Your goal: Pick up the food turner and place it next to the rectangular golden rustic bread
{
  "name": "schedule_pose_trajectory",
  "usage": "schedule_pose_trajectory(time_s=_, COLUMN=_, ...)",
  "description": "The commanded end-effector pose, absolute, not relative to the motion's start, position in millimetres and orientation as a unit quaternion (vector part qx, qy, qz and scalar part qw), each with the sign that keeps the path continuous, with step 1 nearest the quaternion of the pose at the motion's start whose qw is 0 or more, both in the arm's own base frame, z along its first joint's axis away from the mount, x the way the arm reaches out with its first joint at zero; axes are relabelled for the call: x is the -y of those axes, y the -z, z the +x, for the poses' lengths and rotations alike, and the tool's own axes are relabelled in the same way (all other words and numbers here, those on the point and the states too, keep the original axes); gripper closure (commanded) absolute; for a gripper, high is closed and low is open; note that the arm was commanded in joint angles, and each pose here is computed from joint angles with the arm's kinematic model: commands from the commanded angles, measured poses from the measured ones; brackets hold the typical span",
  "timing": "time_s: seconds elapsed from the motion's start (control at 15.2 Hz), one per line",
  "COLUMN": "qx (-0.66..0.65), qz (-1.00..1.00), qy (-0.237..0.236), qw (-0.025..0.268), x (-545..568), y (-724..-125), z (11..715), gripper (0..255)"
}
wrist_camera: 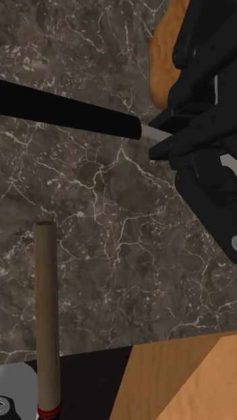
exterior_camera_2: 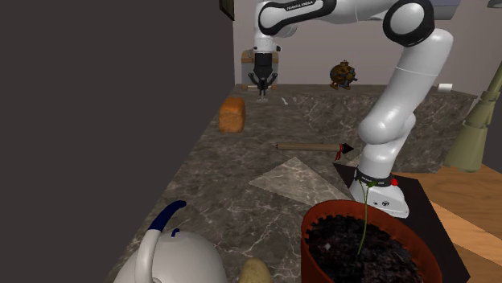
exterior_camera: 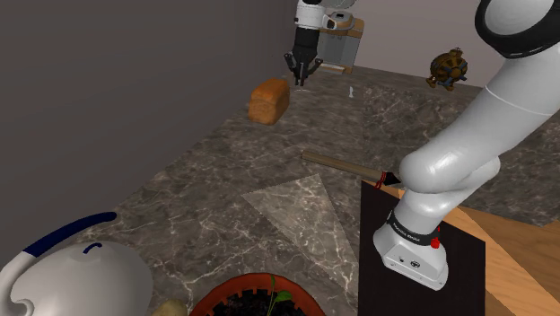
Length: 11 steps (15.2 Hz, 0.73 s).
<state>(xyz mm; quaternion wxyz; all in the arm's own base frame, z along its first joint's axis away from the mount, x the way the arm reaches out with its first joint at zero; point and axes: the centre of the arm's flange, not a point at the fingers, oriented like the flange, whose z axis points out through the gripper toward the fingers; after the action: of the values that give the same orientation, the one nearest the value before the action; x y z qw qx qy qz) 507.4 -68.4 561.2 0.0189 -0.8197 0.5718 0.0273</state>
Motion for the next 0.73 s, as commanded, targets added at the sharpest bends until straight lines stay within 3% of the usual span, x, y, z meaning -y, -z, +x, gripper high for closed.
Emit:
schedule_pose_trajectory(time_s=0.0, qx=-0.571, qz=-0.820, qy=-0.027, qw=0.019, x=94.0, y=-559.5, z=504.7, gripper=255)
schedule_pose_trajectory(time_s=0.66, qx=-0.571, qz=-0.820, qy=-0.027, qw=0.019, x=225.5, y=-559.7, z=492.9, gripper=255)
